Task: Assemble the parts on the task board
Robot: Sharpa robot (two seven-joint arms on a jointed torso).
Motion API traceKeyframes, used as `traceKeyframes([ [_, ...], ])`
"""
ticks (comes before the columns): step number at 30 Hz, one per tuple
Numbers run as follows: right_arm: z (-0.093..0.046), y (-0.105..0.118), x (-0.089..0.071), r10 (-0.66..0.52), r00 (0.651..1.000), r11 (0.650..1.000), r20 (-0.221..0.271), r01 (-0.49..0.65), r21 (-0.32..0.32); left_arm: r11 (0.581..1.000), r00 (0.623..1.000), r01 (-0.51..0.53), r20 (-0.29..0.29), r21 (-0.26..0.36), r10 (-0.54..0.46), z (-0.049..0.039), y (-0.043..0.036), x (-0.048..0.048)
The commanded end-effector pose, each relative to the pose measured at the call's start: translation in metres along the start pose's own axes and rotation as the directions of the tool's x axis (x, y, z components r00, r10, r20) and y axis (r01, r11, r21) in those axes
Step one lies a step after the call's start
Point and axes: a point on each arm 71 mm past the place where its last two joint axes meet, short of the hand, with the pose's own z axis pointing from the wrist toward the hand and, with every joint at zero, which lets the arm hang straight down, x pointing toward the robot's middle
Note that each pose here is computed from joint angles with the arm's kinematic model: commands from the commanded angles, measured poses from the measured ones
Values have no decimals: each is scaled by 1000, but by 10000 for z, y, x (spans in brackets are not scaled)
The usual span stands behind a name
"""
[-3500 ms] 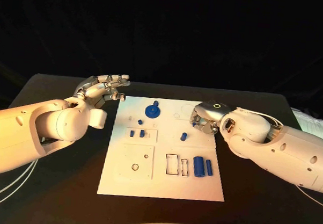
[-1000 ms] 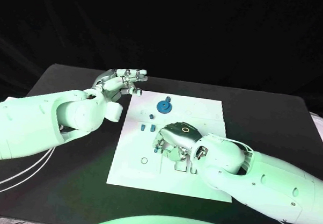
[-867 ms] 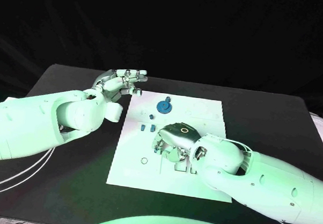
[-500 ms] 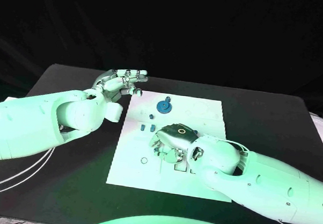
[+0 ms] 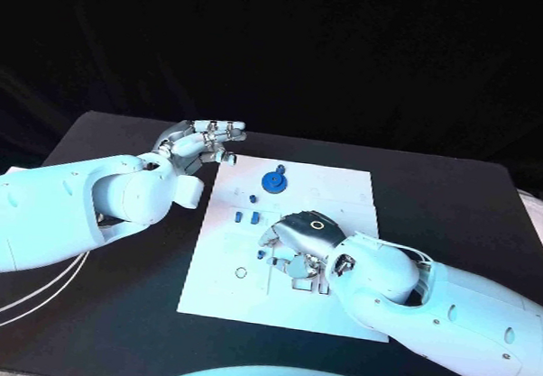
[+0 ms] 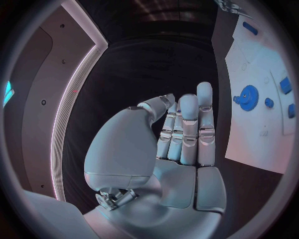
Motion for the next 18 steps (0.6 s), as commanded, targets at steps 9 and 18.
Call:
traceKeyframes([
  [9,-273,-453,-402,-53,998,987,26,48,152,1000,1000,1,-30,0,-1,-13,9,20],
  [18,-368,-711,-422,-102,994,969,-35,107,222,1000,999,-2,-36,-1,2,-17,18,26],
])
